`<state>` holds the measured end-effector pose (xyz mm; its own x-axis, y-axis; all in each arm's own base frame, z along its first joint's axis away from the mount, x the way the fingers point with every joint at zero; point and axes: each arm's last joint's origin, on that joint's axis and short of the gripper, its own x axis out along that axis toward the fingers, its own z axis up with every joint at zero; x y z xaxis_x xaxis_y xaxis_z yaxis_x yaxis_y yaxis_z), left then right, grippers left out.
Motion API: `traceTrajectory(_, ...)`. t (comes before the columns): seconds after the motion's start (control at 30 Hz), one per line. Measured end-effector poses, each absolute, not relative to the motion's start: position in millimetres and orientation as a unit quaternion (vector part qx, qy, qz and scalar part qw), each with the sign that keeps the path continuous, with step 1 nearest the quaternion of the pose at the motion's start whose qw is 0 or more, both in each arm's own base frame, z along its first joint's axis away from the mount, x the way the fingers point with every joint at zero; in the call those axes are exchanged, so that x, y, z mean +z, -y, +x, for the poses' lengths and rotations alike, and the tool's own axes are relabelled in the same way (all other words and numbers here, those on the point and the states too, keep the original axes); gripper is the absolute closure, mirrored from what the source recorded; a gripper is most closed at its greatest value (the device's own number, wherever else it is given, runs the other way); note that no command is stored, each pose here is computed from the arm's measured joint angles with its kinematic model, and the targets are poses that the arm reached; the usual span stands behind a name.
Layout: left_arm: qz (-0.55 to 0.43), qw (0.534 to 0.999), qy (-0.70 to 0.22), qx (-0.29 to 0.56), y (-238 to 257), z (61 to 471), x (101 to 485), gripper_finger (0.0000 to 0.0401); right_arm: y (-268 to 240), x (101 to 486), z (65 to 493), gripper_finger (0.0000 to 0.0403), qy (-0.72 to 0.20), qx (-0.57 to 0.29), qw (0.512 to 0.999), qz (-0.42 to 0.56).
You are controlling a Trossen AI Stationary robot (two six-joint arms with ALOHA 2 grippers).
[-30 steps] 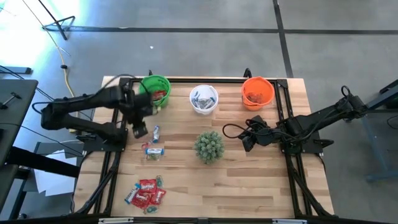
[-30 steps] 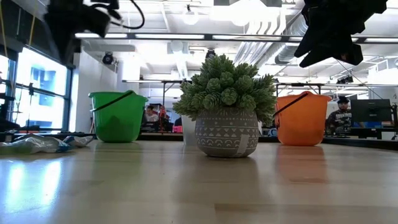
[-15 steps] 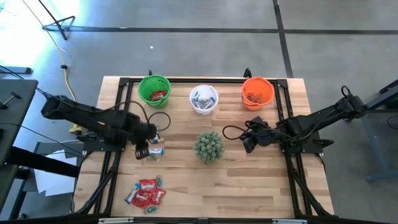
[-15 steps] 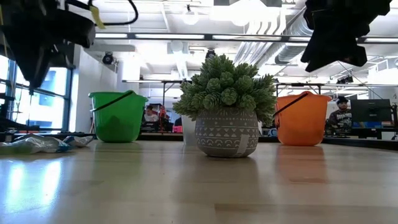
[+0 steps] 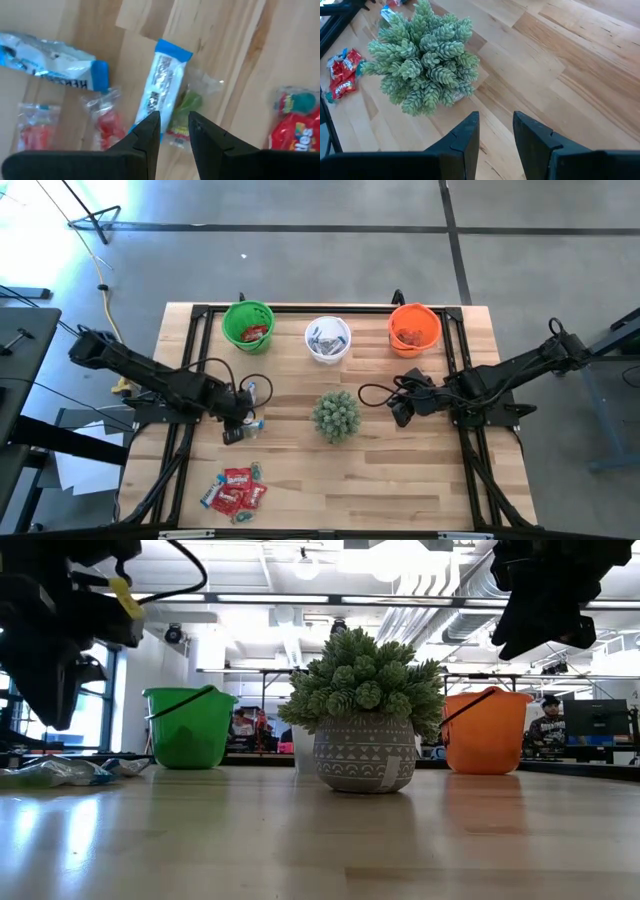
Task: Sort candy
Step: Put the white chocolate bars into the white bucket
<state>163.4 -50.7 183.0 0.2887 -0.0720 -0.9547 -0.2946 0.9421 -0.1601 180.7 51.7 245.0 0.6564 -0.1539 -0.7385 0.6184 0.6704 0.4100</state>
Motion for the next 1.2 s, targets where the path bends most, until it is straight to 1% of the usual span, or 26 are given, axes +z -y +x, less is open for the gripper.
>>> traceTrajectory(0.17,-0.142,0.796,-0.585,0.062,55,165,183,0.0314,-52,245,181,0.0289,-0.346,-0.228,0.846,0.336)
traceTrajectory(0.4,-0.08,0.782,-0.617,0.033,64,168,170,0.0314,-52,245,181,0.0289,-0.346,-0.228,0.846,0.336)
traceTrajectory(0.63,0.0,0.761,-0.646,0.061,65,179,146,0.0314,-52,245,181,0.0289,-0.346,-0.229,0.846,0.335)
traceTrajectory(0.8,-0.005,0.742,-0.667,0.069,69,190,127,0.0314,-52,245,181,0.0289,-0.346,-0.229,0.846,0.335)
traceTrajectory(0.9,-0.016,0.741,-0.666,0.079,71,194,123,0.0316,-52,245,181,0.0289,-0.346,-0.228,0.846,0.336)
traceTrajectory(1.0,-0.04,0.743,-0.662,0.092,71,193,125,0.0338,-52,245,181,0.0289,-0.347,-0.227,0.846,0.337)
traceTrajectory(1.13,-0.077,0.759,-0.64,0.095,72,196,139,0.0388,-52,245,181,0.0289,-0.347,-0.227,0.845,0.336)
traceTrajectory(1.2,-0.099,0.77,-0.623,0.096,73,199,148,0.0393,-52,245,180,0.0289,-0.348,-0.227,0.845,0.336)
